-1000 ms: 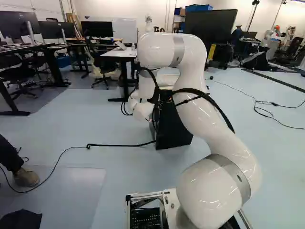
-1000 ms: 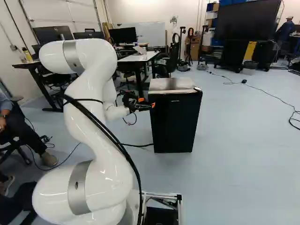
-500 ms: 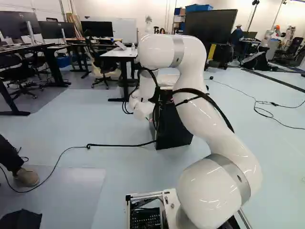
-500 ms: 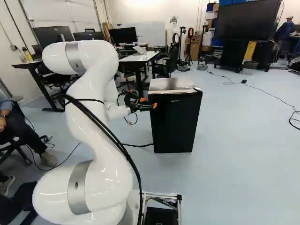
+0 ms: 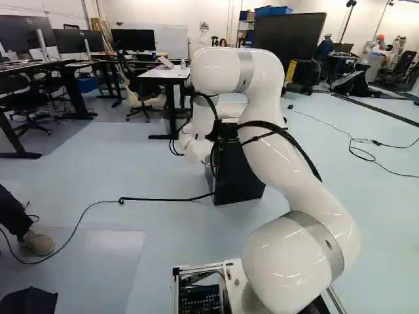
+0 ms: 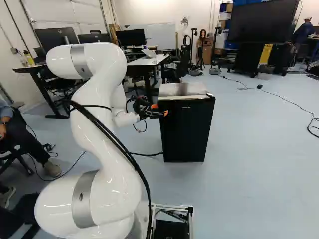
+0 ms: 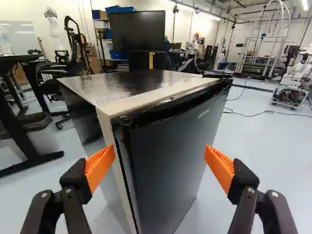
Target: Open the fridge door
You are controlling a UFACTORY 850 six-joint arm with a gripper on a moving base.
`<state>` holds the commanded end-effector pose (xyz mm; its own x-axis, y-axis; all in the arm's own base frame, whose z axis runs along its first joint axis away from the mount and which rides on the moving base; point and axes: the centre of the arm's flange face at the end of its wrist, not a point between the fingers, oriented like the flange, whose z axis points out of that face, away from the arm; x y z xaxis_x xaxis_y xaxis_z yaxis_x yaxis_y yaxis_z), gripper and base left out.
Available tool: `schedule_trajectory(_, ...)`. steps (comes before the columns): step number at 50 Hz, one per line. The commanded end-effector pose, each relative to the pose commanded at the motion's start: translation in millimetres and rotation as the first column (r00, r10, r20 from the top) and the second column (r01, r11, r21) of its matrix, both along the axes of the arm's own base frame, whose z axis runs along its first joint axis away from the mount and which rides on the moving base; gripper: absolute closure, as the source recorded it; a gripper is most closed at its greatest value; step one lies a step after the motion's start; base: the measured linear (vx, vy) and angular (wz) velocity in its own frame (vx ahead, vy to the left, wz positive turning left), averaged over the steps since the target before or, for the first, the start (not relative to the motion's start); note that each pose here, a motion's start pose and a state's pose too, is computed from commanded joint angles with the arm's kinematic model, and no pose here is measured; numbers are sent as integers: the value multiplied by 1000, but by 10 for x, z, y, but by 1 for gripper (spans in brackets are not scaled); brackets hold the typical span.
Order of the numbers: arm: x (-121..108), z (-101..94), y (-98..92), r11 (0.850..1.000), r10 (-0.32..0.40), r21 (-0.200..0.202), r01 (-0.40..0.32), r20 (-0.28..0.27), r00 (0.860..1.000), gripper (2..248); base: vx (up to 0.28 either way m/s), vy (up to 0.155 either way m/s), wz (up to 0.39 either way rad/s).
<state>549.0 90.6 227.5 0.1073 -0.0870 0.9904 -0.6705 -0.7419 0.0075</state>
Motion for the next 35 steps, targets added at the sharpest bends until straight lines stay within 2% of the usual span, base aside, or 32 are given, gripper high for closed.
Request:
schedule_trajectory(19,-10,0,-6,1000,-8,1,8,-1,1000,3,0,0,0)
schedule_trajectory(35,71,-12,30,1000,-6,5,6,10,1000,3,0,0,0)
